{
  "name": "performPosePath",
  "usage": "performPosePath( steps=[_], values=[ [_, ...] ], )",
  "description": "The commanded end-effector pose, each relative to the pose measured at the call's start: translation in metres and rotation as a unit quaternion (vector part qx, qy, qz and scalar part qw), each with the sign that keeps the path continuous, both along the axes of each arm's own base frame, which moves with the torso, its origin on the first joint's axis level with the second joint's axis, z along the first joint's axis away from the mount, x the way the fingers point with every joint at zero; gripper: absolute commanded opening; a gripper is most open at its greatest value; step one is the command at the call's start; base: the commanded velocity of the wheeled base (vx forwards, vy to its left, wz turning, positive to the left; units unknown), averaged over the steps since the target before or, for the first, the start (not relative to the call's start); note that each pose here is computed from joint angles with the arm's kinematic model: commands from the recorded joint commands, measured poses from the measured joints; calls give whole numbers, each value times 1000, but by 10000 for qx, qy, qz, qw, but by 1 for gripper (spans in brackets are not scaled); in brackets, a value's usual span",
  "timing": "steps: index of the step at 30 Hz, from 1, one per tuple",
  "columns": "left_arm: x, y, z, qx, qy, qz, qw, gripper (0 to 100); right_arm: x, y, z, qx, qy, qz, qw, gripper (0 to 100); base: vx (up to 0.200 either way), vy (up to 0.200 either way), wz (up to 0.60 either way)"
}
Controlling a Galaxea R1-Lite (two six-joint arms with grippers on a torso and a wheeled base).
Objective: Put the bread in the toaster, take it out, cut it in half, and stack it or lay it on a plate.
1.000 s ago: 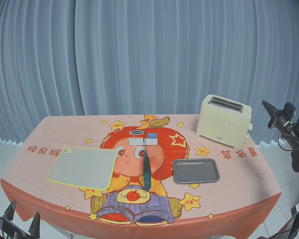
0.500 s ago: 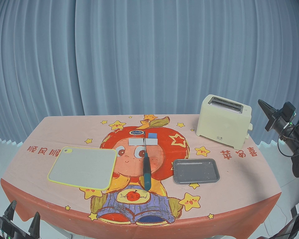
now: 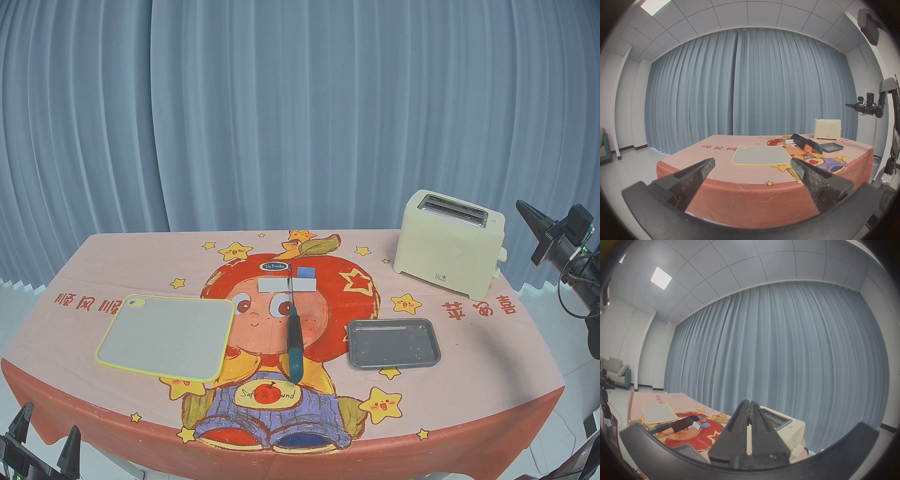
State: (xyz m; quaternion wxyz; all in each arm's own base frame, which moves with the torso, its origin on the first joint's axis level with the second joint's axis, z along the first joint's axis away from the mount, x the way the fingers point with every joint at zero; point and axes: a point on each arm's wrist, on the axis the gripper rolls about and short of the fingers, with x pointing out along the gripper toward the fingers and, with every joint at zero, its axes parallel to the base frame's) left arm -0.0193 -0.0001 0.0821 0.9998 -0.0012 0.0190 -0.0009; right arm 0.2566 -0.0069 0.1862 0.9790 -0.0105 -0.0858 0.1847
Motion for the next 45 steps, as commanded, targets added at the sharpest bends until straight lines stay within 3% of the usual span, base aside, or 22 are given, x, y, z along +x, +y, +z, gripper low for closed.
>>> performPosePath(
  steps=[1,10,14,20,21,23,27,29,36,40,45],
  values=[
    [1,0,-5,-4,86,2,10000,100,-2,-1,1,1,-10,-29,10000,0,0,0,0],
    [1,0,-5,-4,86,2,10000,100,-9,18,-8,53,145,394,9991,0,0,0,0],
    [1,0,-5,-4,86,2,10000,100,-15,20,4,359,34,463,9983,0,0,0,0],
    [1,0,-5,-4,86,2,10000,100,-16,18,14,930,-9,63,9956,0,0,0,0],
    [1,0,-5,-4,86,2,10000,100,-16,18,14,930,-9,63,9956,0,0,0,0],
    [1,0,-5,-4,86,2,10000,100,-15,15,18,1223,-11,-66,9925,0,0,0,0],
    [1,0,-5,-4,86,2,10000,100,-19,16,35,2021,-21,221,9791,0,0,0,0],
    [1,0,-5,-4,86,2,10000,100,-22,19,39,2255,18,359,9736,0,0,0,0],
    [1,0,-5,-4,86,-6,10000,100,-27,25,25,1834,227,709,9802,0,0,0,0],
    [1,0,-5,-4,86,-6,10000,100,-29,23,24,1989,298,714,9770,0,0,0,0],
    [1,0,-5,-4,86,2,10000,100,-32,29,19,2408,627,928,9641,0,0,0,0]
  ],
)
